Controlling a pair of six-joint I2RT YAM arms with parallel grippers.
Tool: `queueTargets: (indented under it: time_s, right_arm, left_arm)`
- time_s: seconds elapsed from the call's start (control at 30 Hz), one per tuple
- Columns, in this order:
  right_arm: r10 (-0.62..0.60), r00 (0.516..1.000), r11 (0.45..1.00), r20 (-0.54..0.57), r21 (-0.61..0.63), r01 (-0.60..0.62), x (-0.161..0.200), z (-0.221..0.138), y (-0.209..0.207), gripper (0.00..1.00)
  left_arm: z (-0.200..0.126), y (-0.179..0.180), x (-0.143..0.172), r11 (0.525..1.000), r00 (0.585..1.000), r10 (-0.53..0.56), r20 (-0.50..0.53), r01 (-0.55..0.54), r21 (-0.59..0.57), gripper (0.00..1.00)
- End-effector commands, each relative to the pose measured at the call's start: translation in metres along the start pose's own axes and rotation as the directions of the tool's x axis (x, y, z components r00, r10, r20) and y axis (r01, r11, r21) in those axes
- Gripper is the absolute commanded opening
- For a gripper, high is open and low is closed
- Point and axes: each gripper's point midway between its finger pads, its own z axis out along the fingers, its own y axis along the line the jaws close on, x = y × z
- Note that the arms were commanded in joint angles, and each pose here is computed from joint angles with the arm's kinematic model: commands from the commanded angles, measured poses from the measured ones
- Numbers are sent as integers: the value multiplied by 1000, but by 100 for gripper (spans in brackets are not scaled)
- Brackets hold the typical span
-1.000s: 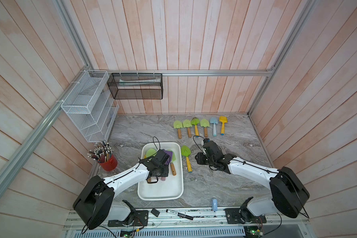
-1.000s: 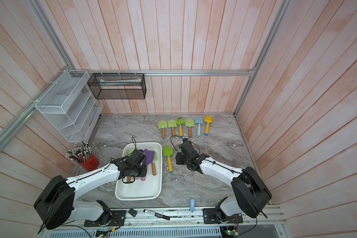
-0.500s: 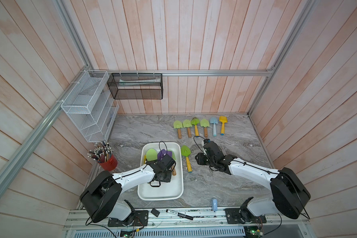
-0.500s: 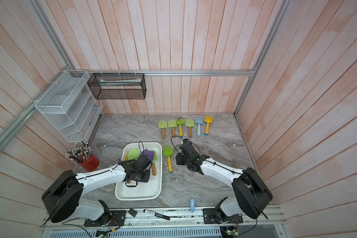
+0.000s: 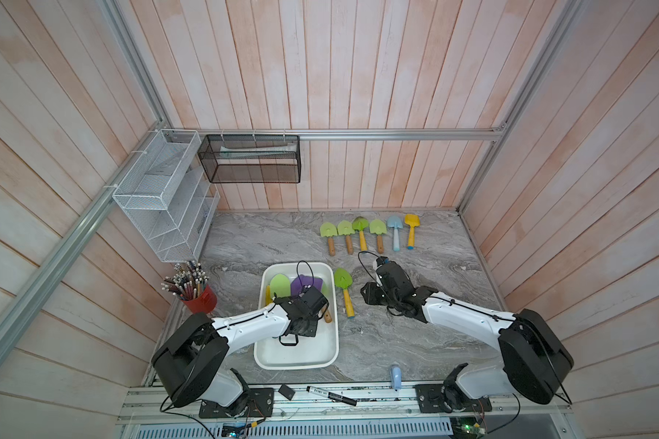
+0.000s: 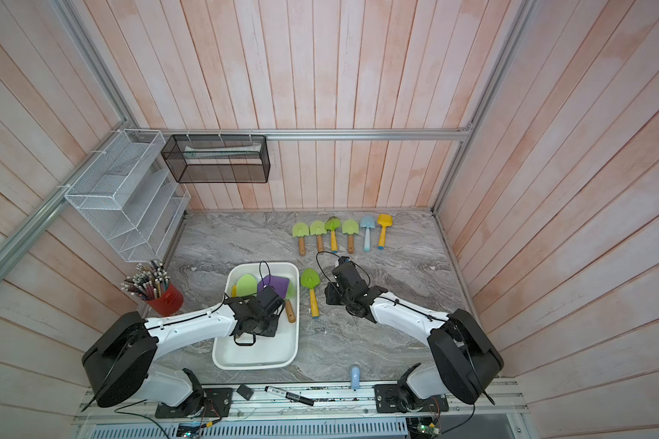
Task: Take the shovel out of the storage box
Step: Pick up the shovel from the storage box.
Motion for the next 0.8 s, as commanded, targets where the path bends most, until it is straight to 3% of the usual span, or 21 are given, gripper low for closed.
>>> queueTargets:
  time_s: [0.0,0.23,0.43,0.63,0.77]
  right_arm:
    - [11,1000,1000,23,-18,-11,-4,-6,2,41]
    - [2,998,998,59,-55,1,-17,-16,13,41]
    - [0,995,990,102,-139,15,-31,-31,32,41]
    - [9,988,950,151,-310,39,-44,-55,65,44]
    - [35,983,863,179,-502,60,-49,-77,98,47]
  left_arm:
    - [-13,-1,-6,1000,1000,-5,15,5,-2,15]
    - [-45,-4,-30,999,995,-29,95,26,28,12]
    - [-70,-15,-55,959,981,-139,135,100,265,12]
    - [-110,-20,-89,837,939,-275,205,129,532,12]
    - [-143,-28,-106,658,912,-368,181,119,743,12]
